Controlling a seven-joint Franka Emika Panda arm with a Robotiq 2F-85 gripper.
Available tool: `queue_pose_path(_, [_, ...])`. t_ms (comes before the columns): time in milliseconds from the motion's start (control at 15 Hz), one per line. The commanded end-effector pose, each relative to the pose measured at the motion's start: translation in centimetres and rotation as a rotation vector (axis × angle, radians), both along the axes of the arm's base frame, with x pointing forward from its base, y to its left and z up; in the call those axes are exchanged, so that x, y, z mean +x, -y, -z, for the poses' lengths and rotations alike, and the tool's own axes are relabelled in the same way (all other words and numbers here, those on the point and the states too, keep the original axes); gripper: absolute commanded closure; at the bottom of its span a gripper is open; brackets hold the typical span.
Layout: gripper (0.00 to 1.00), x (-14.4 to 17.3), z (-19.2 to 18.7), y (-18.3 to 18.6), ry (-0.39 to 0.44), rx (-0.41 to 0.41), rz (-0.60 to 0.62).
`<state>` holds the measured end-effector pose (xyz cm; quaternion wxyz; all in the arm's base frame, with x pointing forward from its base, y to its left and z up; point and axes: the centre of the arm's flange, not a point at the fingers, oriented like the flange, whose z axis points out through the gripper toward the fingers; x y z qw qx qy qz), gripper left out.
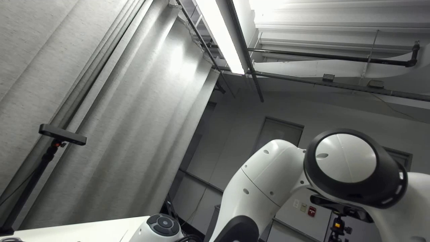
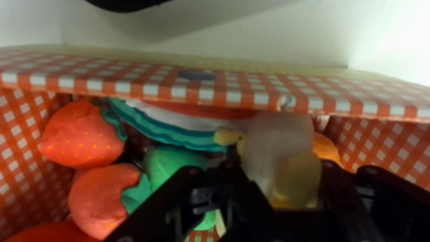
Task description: Put the orange object in the brown box, then remove the purple and yellow objects and put them on the table
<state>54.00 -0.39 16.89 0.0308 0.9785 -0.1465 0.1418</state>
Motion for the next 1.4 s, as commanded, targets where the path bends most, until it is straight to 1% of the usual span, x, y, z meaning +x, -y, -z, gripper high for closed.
queue_pose_path(0, [0.9, 1.0, -1.8, 0.3, 0.02, -0.023, -0.031])
queue_pose_path(67, [0.97, 1.0, -2.5, 0.0, 0.029, -0.034, -0.045])
queue_pose_path(133, [0.99, 1.0, -3.3, -0.3, 0.037, -0.043, -0.061])
queue_pose_path(200, [1.0, 1.0, -4.3, -0.8, 0.054, -0.031, -0.075])
queue_pose_path(267, [0.97, 0.9, -5.2, -1.4, 0.069, -0.026, -0.088])
queue_pose_path(533, [0.97, 0.3, -9.7, -4.1, 0.129, -0.034, -0.165])
queue_pose_path(733, [0.97, -1.0, -12.1, -6.0, 0.143, -0.025, -0.208])
queue_pose_path(1000, [0.97, -4.1, -12.9, -8.9, 0.1, 0.019, -0.235])
queue_pose_path(1133, [0.97, -5.8, -12.2, -10.3, 0.061, 0.049, -0.24])
queue_pose_path(1333, [0.97, -7.2, -10.7, -11.6, 0.0, 0.099, -0.243])
